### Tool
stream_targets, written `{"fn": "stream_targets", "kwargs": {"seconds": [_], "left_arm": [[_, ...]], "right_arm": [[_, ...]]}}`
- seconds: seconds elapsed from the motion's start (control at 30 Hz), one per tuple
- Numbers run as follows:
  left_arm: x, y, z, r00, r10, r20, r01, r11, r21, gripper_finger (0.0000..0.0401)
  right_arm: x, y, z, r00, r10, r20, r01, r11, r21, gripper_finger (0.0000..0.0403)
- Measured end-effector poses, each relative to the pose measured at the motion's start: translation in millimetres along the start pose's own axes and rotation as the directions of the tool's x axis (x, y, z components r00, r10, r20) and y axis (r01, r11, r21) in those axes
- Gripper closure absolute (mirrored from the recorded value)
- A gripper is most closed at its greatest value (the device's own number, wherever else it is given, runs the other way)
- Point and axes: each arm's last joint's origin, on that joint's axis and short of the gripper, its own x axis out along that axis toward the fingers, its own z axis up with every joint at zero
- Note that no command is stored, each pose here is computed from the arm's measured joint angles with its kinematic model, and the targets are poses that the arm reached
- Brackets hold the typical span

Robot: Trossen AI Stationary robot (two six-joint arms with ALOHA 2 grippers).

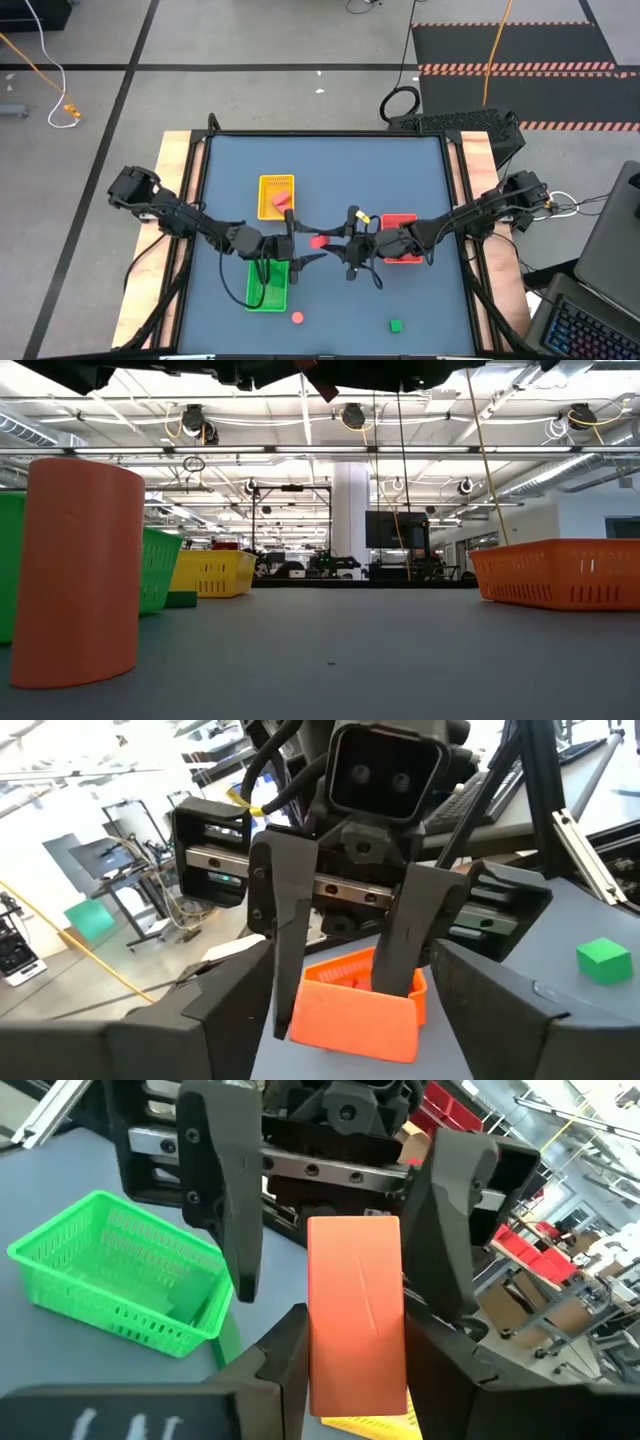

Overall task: Sort & place blocks by color
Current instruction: Put the orange block into the yellow bin

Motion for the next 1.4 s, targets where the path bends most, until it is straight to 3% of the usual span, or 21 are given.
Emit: {"fn": "stream_targets", "kwargs": {"seconds": [0.3,0.5,0.77,0.93,1.1,1.27,1.4], "left_arm": [[-0.1,0.2,-0.3,1.000,0.000,-0.005,0.000,1.000,0.003,0.0193],[1.4,3.7,-2.2,1.000,0.012,-0.015,-0.012,1.000,0.011,0.0269],[1.4,4.3,-4.6,0.999,0.033,-0.040,-0.033,0.999,0.008,0.0271],[-1.4,8.3,-7.5,0.981,0.142,-0.134,-0.139,0.990,0.032,0.0271],[-12.1,19.8,-2.8,0.910,0.332,-0.247,-0.331,0.942,0.051,0.0271],[-26.2,31.1,-4.7,0.795,0.483,-0.367,-0.490,0.868,0.082,0.0271],[-34.5,38.4,-20.0,0.686,0.564,-0.460,-0.570,0.809,0.142,0.0271]], "right_arm": [[-0.1,-0.1,0.4,1.000,-0.003,0.004,0.003,1.000,0.003,0.0285],[-0.1,-0.6,1.0,1.000,-0.008,0.012,0.007,1.000,0.025,0.0284],[2.1,-5.2,-1.6,1.000,-0.027,-0.004,0.027,0.997,0.073,0.0152],[2.5,-8.9,-7.2,0.988,-0.127,-0.092,0.135,0.987,0.081,0.0111],[1.4,-10.0,-14.5,0.954,-0.227,-0.196,0.238,0.971,0.032,0.0101],[0.9,-10.8,-15.9,0.939,-0.264,-0.220,0.275,0.961,0.017,0.0105],[0.8,-10.6,-16.0,0.939,-0.264,-0.221,0.279,0.959,0.043,0.0109]]}}
